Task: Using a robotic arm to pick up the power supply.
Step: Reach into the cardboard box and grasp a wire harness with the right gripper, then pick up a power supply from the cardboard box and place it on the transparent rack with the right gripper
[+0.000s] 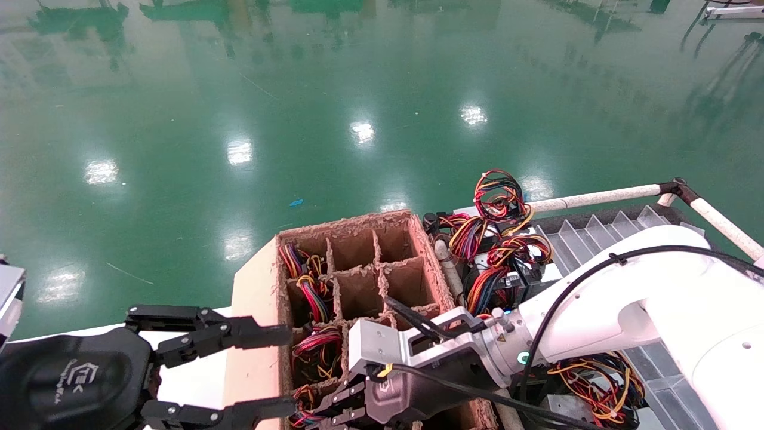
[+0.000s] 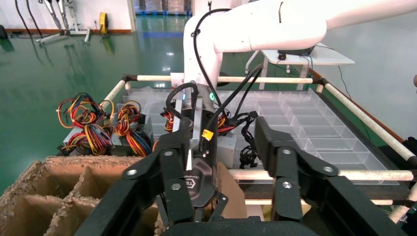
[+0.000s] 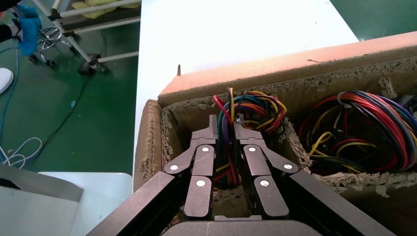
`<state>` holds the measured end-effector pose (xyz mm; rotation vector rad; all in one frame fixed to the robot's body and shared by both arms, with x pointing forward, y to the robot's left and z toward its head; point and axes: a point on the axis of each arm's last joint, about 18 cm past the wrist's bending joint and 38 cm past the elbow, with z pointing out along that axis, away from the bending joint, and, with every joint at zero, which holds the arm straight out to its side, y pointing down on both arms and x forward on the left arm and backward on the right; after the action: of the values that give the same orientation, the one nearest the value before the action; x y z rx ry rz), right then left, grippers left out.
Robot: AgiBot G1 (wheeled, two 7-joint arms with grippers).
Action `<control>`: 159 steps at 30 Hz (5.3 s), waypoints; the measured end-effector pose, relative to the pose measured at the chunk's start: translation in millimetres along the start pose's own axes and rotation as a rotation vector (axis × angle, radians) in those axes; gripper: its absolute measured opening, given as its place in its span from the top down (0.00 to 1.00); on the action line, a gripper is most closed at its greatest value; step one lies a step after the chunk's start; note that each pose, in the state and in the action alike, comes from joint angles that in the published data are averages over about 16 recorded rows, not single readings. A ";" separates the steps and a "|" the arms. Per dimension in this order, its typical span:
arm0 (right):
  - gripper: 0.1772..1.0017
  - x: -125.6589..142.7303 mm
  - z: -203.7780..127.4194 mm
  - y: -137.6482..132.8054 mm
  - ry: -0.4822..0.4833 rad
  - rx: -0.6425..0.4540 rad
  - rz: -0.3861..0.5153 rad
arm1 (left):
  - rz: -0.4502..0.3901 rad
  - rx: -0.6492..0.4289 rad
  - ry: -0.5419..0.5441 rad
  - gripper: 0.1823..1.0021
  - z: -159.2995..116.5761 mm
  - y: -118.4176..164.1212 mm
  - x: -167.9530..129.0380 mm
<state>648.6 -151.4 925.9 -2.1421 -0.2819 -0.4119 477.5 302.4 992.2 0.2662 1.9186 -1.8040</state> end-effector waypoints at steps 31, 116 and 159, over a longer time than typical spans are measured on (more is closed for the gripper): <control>0.97 -13.5 -165.2 -90.3 0.208 0.372 -0.127 | 0.000 0.000 0.000 0.03 0.0 0.0 0.0; 0.97 128.9 -306.3 7.6 1.114 -0.381 -0.131 | 0.000 0.000 0.000 0.00 0.0 0.0 0.0; 0.97 106.4 -315.4 84.8 1.341 0.046 0.218 | 0.000 0.000 0.000 0.00 0.0 0.0 0.0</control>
<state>717.4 -454.6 1072.2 -1.4117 0.6813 -1.5264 477.5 302.4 992.2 0.2662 1.9186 -1.8040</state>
